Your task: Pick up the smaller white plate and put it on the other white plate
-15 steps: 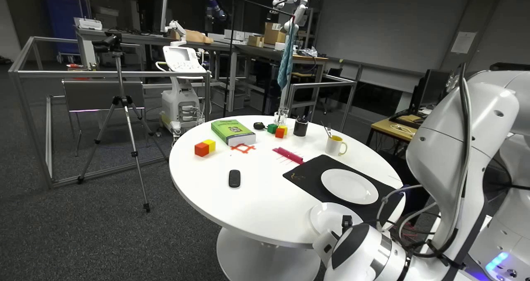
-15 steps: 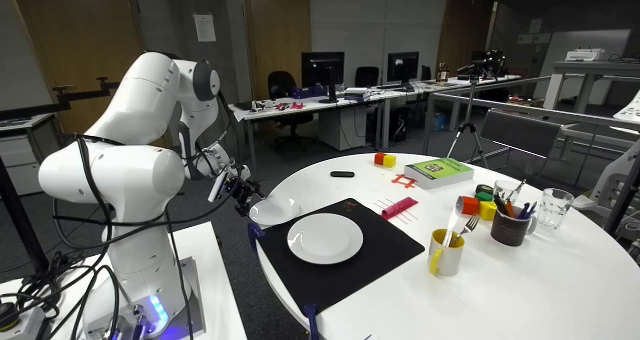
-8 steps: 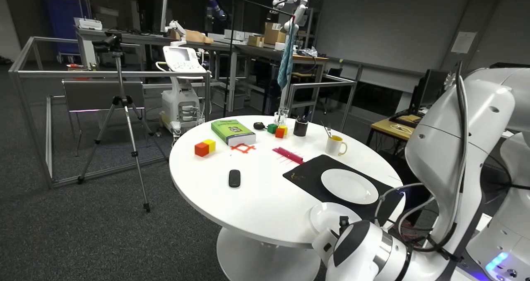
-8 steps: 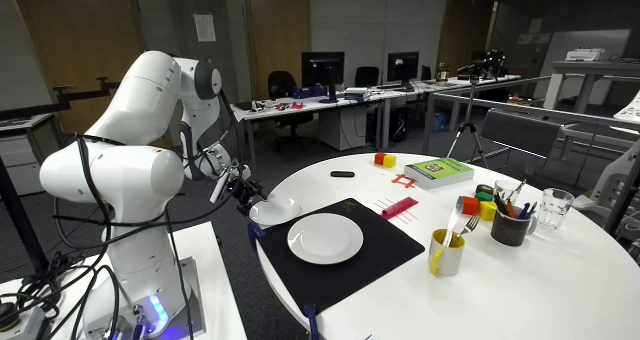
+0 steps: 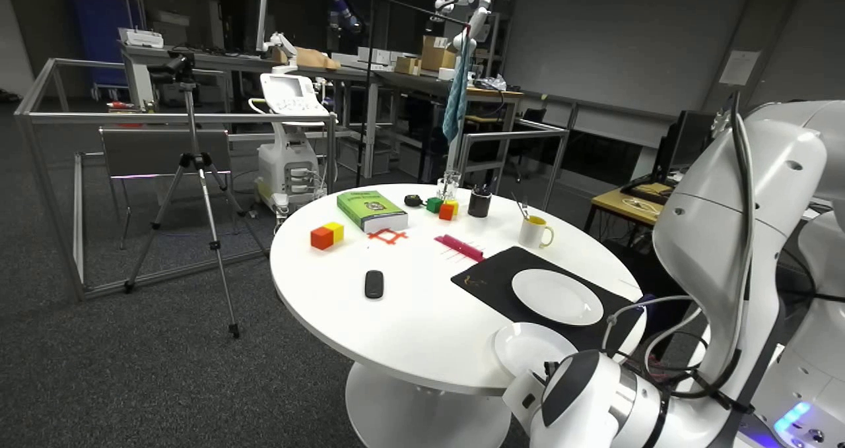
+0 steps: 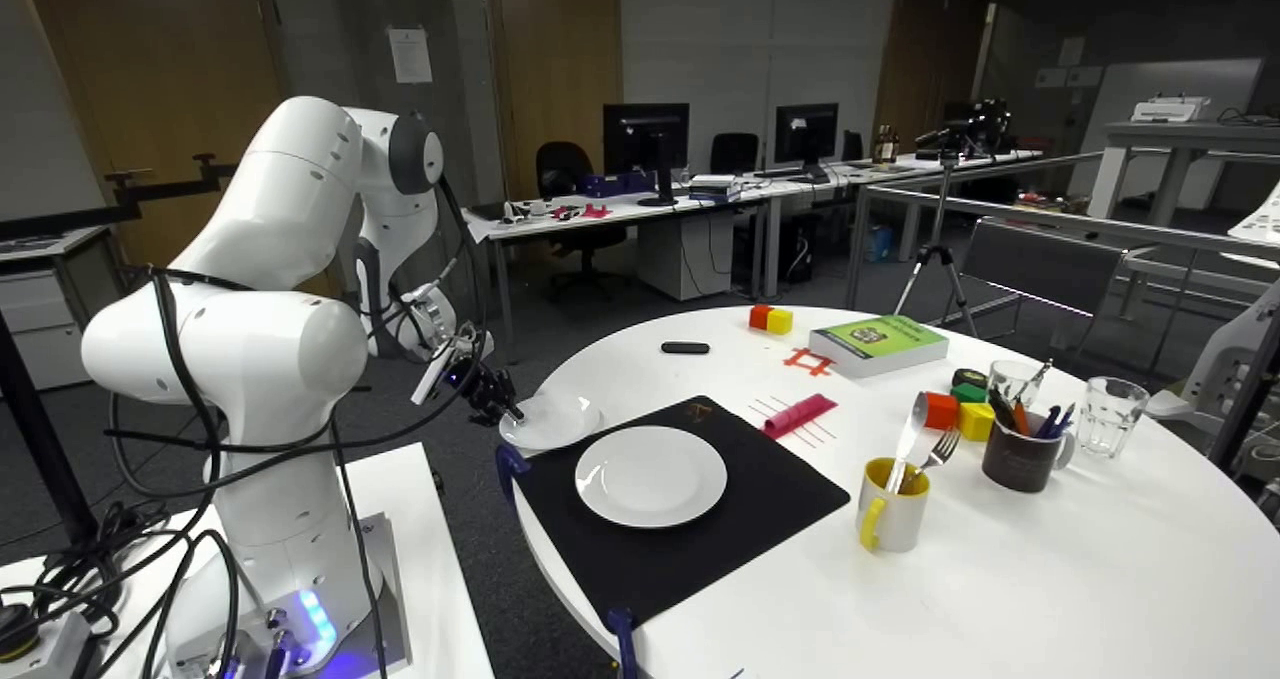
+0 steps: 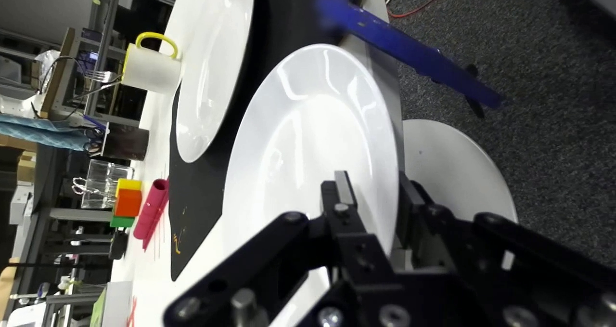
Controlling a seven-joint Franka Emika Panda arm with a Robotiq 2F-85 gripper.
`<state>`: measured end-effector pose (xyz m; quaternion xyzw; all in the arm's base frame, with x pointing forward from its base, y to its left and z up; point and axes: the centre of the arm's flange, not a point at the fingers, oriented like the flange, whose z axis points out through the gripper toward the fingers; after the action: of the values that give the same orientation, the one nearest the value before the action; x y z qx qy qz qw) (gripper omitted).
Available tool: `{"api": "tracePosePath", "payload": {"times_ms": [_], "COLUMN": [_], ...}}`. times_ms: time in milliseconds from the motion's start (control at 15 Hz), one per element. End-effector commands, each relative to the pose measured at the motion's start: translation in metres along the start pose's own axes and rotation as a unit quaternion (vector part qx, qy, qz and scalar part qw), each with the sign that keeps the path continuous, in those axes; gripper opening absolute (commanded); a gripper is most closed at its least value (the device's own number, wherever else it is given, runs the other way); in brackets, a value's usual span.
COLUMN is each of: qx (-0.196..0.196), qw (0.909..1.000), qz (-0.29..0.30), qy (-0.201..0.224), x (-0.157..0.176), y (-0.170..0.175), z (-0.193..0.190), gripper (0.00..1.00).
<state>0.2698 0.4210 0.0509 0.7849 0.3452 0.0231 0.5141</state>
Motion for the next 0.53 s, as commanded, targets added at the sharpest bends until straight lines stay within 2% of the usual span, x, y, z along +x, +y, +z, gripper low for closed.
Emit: {"api": "tracePosePath", "payload": {"times_ms": [0,467], "qx": [0.018,0.055], "qw": [0.9996,0.9973], "qz": [0.012,0.046], "qy": [0.018,0.014], "x": [-0.015,-0.011], "y": [0.039,0.072], "z": [0.001,0.001], "gripper": [0.01,0.01]}}
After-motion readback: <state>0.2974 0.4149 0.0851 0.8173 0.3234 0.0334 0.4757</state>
